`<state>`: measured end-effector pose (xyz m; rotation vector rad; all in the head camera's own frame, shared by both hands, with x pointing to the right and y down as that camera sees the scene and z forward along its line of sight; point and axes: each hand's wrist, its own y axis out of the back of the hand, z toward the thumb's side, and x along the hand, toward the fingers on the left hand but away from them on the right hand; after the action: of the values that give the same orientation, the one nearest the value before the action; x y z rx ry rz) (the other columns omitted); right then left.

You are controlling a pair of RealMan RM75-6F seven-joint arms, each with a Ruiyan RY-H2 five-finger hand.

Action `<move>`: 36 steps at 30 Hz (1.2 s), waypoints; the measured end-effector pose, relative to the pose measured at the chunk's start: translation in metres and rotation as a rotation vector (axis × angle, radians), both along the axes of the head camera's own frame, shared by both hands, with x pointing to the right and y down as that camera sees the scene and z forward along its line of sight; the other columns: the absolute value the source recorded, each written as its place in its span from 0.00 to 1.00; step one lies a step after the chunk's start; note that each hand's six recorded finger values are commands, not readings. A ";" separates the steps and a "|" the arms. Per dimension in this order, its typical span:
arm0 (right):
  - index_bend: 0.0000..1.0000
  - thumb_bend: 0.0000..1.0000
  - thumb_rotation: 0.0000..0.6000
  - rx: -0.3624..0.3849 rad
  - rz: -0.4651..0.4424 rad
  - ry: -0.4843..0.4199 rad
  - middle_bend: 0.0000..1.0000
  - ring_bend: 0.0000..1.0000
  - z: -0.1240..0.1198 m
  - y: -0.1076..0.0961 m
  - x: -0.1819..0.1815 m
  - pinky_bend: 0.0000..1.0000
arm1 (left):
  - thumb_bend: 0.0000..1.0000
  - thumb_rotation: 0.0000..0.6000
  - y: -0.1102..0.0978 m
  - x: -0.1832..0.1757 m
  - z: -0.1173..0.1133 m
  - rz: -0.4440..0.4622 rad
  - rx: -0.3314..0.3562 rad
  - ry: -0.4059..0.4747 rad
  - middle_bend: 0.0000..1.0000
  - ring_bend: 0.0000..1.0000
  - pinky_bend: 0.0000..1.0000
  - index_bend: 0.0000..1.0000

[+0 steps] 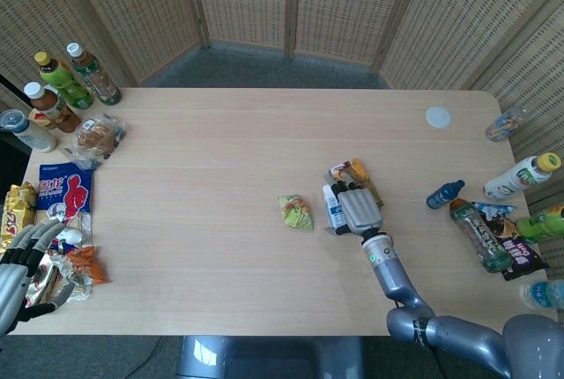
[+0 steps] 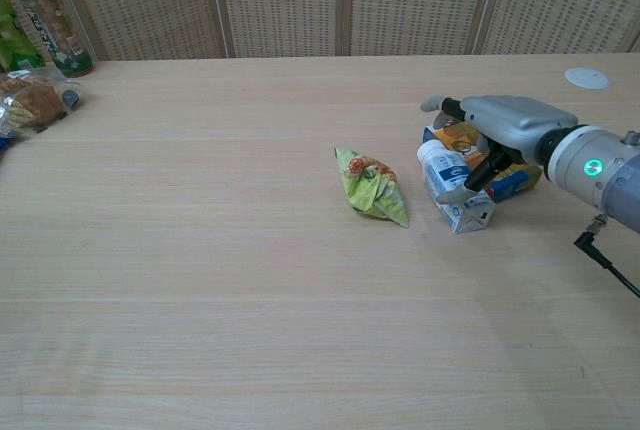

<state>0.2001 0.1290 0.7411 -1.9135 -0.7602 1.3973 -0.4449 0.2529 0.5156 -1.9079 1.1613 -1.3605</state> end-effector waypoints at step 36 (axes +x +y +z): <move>0.00 0.00 0.84 -0.045 -0.071 0.008 0.18 0.07 -0.011 0.009 -0.015 0.33 | 0.35 1.00 0.005 -0.004 0.000 -0.002 -0.004 0.000 0.06 0.00 0.00 0.05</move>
<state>0.1855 0.1377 0.7297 -1.9490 -0.6561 1.3878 -0.4487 0.2578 0.5159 -1.9101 1.1614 -1.3654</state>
